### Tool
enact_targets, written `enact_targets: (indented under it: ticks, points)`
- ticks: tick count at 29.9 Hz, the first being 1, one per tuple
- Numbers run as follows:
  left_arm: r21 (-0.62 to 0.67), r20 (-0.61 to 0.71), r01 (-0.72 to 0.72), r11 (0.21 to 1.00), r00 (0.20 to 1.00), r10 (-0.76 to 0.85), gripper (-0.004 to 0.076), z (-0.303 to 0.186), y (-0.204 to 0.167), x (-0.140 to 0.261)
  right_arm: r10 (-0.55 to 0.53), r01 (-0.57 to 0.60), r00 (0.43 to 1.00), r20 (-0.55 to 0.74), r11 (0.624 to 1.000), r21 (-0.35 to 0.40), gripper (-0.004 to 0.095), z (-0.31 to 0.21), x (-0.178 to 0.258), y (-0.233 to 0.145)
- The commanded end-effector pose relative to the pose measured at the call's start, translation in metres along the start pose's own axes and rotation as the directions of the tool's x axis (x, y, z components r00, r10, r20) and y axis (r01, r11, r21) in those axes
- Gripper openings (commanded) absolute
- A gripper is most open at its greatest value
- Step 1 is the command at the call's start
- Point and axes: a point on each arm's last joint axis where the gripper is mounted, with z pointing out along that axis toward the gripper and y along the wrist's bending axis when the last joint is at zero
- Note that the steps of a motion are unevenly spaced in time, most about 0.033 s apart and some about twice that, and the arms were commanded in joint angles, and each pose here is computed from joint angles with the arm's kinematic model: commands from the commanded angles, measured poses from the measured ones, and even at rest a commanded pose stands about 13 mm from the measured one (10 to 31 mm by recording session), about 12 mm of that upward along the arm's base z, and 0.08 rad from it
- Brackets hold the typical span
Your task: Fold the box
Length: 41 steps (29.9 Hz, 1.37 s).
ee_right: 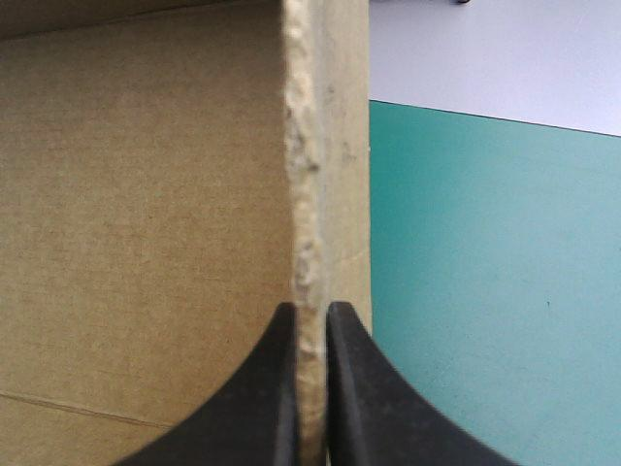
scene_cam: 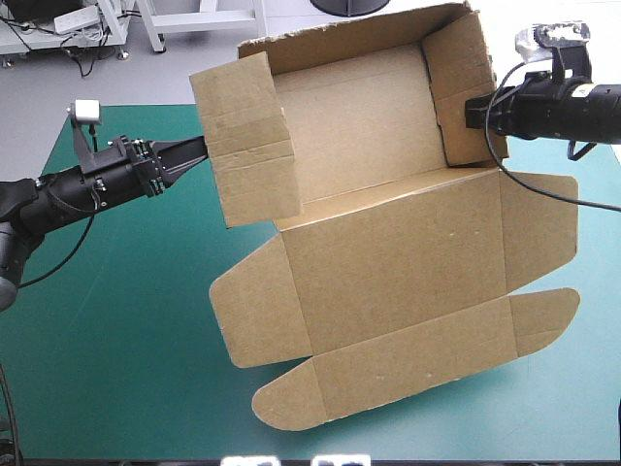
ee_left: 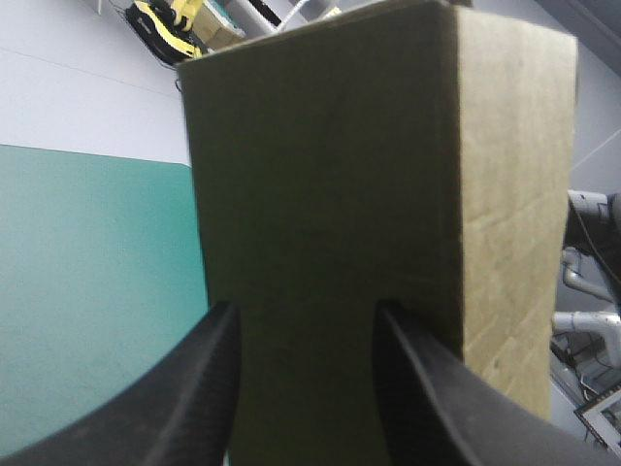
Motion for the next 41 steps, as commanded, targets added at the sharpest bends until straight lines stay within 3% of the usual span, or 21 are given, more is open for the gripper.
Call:
enact_targets:
  ticks: [1, 17, 25, 41]
  points:
    - [0.168, 0.003, -0.01, 0.986, 1.0, 0.01, 0.0319, 0.003, -0.031, -0.002, 0.008, -0.005, 0.993, 0.122, 1.0, -0.027, 0.0001, -0.014, -0.014, 0.011]
    - [0.192, 0.031, -0.015, 0.981, 0.999, 0.009, 0.0319, 0.007, -0.035, -0.004, -0.026, 0.034, 0.991, 0.134, 0.998, -0.055, 0.0, -0.009, -0.015, 0.022]
    - [0.064, 0.017, -0.039, 0.997, 0.999, 0.038, 0.0319, 0.027, -0.03, 0.004, -0.099, 0.101, 0.989, 0.112, 0.995, -0.009, 0.0, 0.009, -0.013, 0.052]
    - [-0.209, 0.041, -0.099, 0.973, 0.993, 0.109, 0.031, 0.032, -0.009, 0.003, -0.054, 0.06, 0.992, 0.113, 0.997, -0.057, 0.0, 0.012, -0.012, 0.064]
